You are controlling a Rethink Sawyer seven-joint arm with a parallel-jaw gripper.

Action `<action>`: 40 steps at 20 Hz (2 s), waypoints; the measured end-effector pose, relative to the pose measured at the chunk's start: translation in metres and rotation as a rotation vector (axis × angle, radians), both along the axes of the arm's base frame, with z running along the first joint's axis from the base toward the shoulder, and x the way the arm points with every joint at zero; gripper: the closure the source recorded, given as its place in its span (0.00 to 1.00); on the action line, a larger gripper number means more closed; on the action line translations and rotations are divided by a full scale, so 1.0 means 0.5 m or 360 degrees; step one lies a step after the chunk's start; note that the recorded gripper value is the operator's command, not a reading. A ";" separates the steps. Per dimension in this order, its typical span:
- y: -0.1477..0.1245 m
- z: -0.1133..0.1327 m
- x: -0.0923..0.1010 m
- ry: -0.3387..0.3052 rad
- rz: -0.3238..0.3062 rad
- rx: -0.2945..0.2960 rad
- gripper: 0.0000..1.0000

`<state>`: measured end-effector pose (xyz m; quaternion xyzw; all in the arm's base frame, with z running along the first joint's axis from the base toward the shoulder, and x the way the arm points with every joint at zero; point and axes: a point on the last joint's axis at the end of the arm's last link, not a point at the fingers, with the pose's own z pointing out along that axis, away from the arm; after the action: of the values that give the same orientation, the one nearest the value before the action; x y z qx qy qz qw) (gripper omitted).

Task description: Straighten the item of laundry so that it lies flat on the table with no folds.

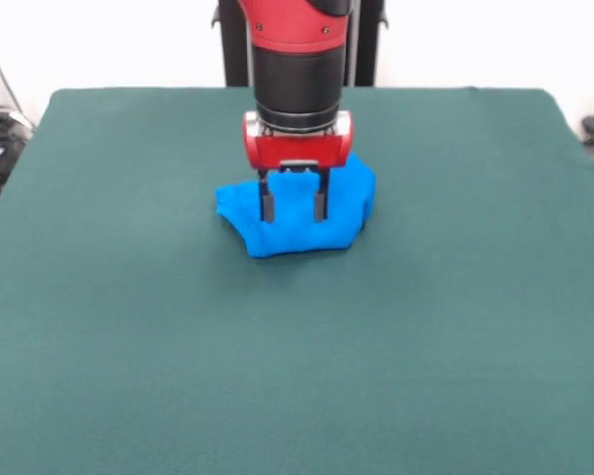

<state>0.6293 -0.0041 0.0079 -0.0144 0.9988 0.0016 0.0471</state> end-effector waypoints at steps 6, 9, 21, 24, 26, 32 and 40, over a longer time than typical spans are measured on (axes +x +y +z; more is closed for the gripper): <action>-0.016 -0.001 0.004 -0.0010 -0.0009 0.0020 0.00; -0.022 -0.002 0.001 -0.0010 -0.0001 0.0013 0.00; -0.057 -0.015 -0.018 -0.0008 0.0062 -0.0011 0.00; -0.066 -0.022 -0.025 -0.0006 0.0074 -0.0020 0.00; -0.068 -0.034 -0.032 -0.0002 0.0085 -0.0021 0.00; -0.059 -0.071 -0.051 -0.0003 0.0124 -0.0017 0.00; -0.060 -0.086 -0.052 -0.0051 0.0156 -0.0023 0.00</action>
<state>0.6035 -0.0341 -0.0352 -0.0636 0.9960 -0.0036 0.0630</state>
